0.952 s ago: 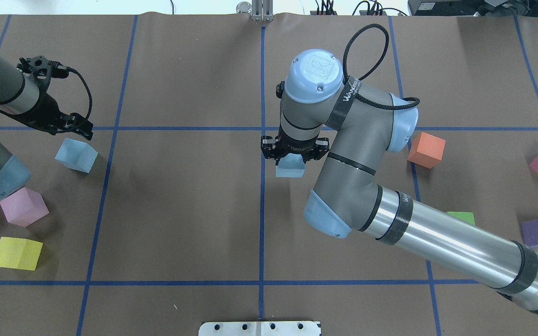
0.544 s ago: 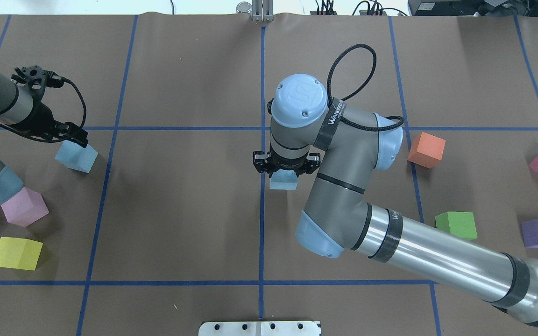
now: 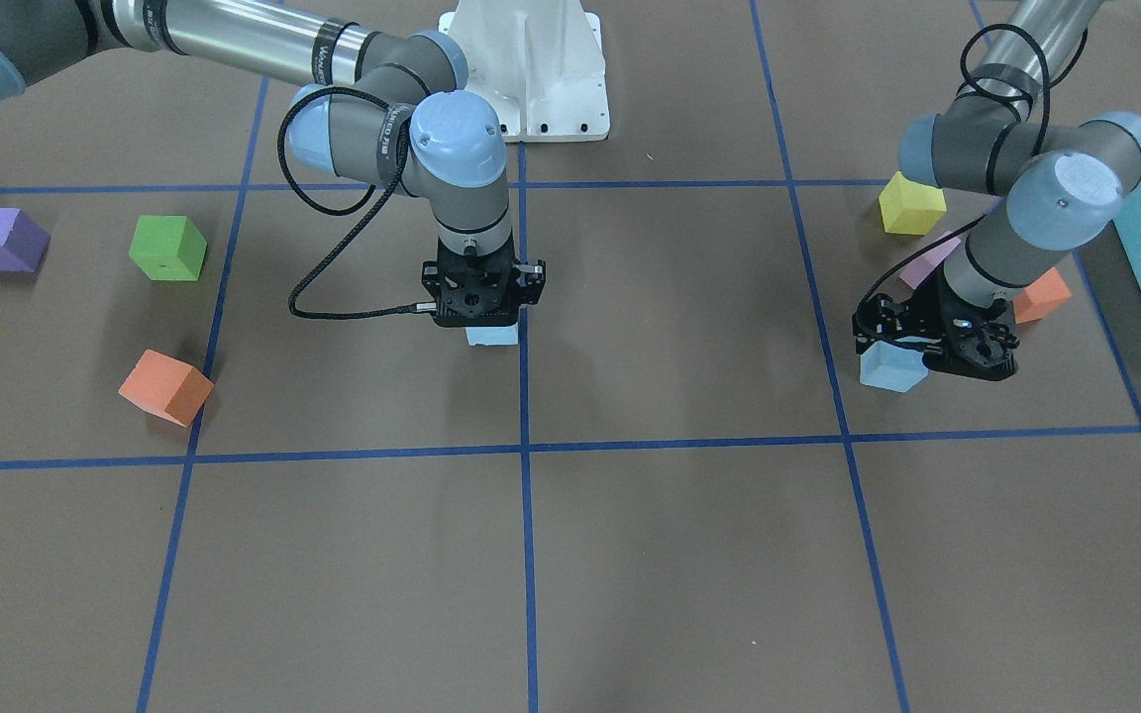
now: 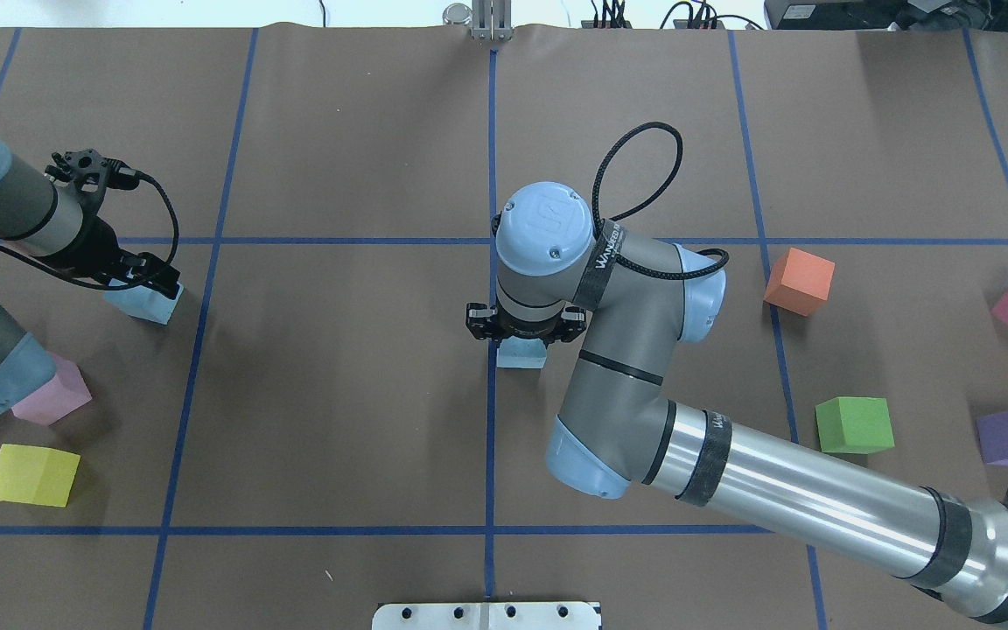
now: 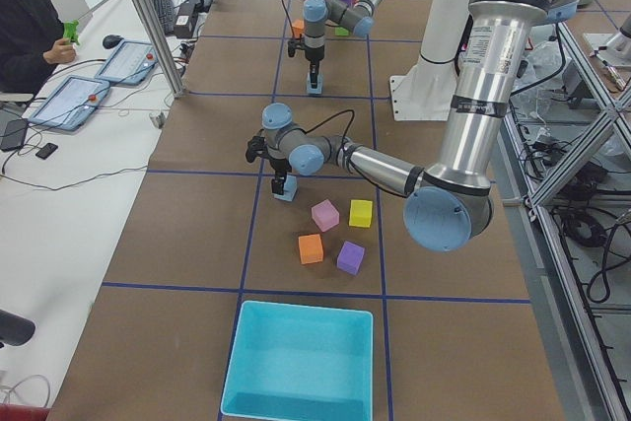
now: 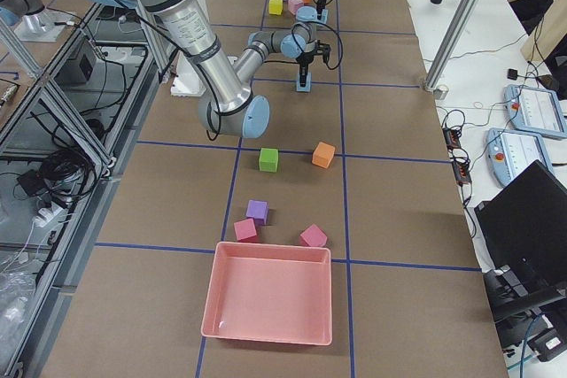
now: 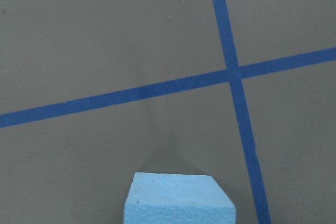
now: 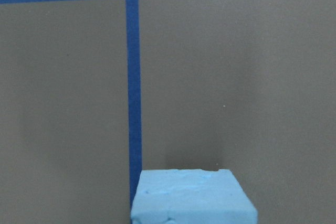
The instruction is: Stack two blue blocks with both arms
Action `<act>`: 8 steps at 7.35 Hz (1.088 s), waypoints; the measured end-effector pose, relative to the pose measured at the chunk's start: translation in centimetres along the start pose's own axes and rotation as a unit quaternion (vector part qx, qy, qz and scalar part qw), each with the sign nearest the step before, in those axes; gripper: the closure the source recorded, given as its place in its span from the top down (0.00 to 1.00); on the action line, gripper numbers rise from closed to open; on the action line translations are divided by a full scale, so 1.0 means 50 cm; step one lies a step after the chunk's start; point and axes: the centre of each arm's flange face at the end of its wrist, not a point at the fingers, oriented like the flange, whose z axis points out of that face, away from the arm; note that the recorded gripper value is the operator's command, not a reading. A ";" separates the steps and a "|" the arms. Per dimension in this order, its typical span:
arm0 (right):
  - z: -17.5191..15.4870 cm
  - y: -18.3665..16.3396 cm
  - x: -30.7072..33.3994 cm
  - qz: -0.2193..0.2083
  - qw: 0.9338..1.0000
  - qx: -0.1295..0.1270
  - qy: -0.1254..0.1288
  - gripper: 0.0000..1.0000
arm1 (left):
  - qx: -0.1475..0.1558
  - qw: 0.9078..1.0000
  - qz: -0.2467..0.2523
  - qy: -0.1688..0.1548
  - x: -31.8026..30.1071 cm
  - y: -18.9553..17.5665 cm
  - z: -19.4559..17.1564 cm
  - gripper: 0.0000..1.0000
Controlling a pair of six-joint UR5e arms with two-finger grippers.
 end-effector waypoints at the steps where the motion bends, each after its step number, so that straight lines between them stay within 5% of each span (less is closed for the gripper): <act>1: 0.001 0.000 -0.001 0.000 1.000 0.001 0.000 0.49 | -0.001 1.000 0.001 -0.001 -0.001 0.000 0.003 0.93; 6: -0.016 -0.012 -0.055 0.010 1.000 0.004 -0.008 0.49 | -0.008 1.000 0.001 -0.005 -0.006 0.001 0.018 0.94; 7: -0.012 -0.015 -0.059 0.010 1.000 0.005 -0.006 0.59 | -0.008 1.000 0.001 -0.005 -0.006 0.001 0.018 0.94; 8: -0.008 -0.018 -0.062 0.010 1.000 0.008 -0.007 0.88 | -0.008 1.000 0.001 -0.005 -0.006 0.001 0.018 0.94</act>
